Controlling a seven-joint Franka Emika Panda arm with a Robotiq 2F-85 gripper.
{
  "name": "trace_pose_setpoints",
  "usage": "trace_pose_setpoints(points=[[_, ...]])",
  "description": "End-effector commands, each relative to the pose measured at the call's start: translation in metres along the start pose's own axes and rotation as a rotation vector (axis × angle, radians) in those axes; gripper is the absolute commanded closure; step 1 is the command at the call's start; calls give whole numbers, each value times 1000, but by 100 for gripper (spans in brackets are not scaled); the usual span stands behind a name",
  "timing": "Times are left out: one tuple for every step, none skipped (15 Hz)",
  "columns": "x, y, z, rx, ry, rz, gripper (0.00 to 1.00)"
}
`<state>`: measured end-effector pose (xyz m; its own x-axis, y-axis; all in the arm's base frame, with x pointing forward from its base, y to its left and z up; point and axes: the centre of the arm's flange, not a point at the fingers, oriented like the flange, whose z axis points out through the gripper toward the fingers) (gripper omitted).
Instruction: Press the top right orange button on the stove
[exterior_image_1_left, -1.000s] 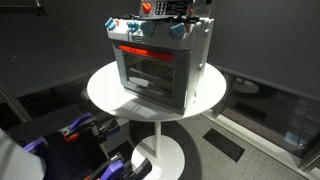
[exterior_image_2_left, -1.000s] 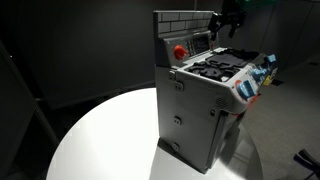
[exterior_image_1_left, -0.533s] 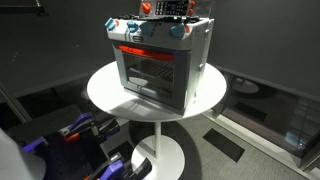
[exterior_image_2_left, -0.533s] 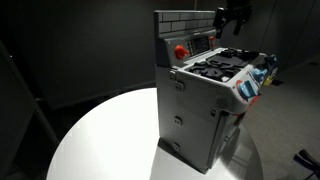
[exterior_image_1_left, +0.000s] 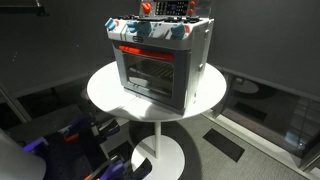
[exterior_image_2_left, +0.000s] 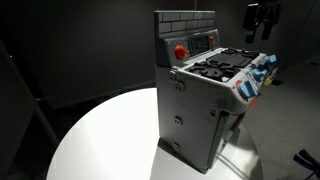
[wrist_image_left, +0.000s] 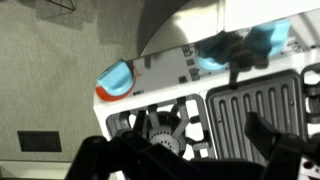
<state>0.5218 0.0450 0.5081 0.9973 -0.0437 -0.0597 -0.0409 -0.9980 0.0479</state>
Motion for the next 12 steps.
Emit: trace_pose_setpoints(points=[[-49,6,2,12,-65,-52,0],[-58,6,4,5,-70,-59,0],[-65,6,5,3,-67,-62,0],[-72,6,6,-1,-60,-63,0],[-78,6,7,-14,-47,-59,0],[-83,6,8,-17,-43,-58,0],[-87,6,9,-16,-42,-57,0],[-90,5,10,-19,-44,-56,0],[-91,5,11,-23,-47,-54,0],[-78,3,10,-13,-69,-44,0],[-81,3,10,-14,-69,-45,0],[-83,3,11,-15,-70,-45,0]])
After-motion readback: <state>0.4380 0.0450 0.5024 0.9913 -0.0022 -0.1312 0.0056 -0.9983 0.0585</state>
